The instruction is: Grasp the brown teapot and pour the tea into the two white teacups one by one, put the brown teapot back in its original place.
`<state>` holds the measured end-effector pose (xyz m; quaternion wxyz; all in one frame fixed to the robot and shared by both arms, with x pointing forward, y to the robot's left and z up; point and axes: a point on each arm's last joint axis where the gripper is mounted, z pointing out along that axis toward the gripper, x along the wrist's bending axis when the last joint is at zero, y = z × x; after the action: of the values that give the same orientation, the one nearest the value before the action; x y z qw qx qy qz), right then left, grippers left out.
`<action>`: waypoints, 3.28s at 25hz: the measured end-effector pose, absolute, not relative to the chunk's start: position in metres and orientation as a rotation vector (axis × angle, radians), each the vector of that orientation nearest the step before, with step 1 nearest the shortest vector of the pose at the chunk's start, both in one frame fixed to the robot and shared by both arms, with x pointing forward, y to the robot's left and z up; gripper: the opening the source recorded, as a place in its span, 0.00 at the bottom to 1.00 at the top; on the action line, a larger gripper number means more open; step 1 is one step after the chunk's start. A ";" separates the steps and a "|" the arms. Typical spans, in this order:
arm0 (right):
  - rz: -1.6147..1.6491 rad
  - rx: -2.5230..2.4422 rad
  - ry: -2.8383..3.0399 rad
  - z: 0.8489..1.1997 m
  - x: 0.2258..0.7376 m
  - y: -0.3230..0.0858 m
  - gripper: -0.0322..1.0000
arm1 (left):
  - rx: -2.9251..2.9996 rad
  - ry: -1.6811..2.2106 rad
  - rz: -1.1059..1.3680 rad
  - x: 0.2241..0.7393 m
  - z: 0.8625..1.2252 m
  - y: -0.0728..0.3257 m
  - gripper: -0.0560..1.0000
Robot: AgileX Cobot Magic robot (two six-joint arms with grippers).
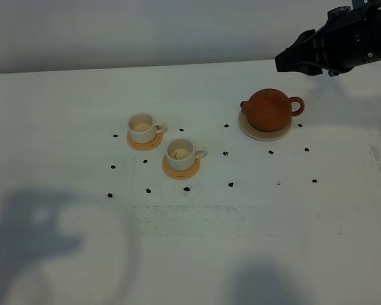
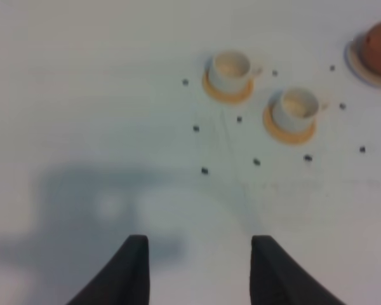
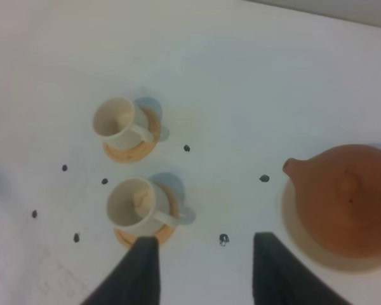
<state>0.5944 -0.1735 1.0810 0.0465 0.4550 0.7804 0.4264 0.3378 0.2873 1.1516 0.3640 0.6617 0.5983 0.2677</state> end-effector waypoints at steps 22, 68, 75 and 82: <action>1.232 1.251 2.420 1.085 0.604 -0.144 0.36 | 1.658 1.571 0.766 0.267 1.067 0.291 0.46; 1.098 1.229 2.329 1.066 0.625 -0.148 0.36 | 1.568 1.434 0.899 0.233 1.057 0.291 0.46; 0.979 1.157 2.290 1.065 0.630 -0.156 0.36 | 1.568 1.434 0.899 0.233 1.057 0.291 0.46; 1.011 1.361 2.088 1.066 0.643 -0.173 0.36 | 1.568 1.434 0.899 0.233 1.057 0.291 0.46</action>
<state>0.6429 -0.1728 1.0664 0.2243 0.4931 0.7566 0.3662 0.2332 0.2906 1.0566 0.4050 0.6215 0.5683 0.3561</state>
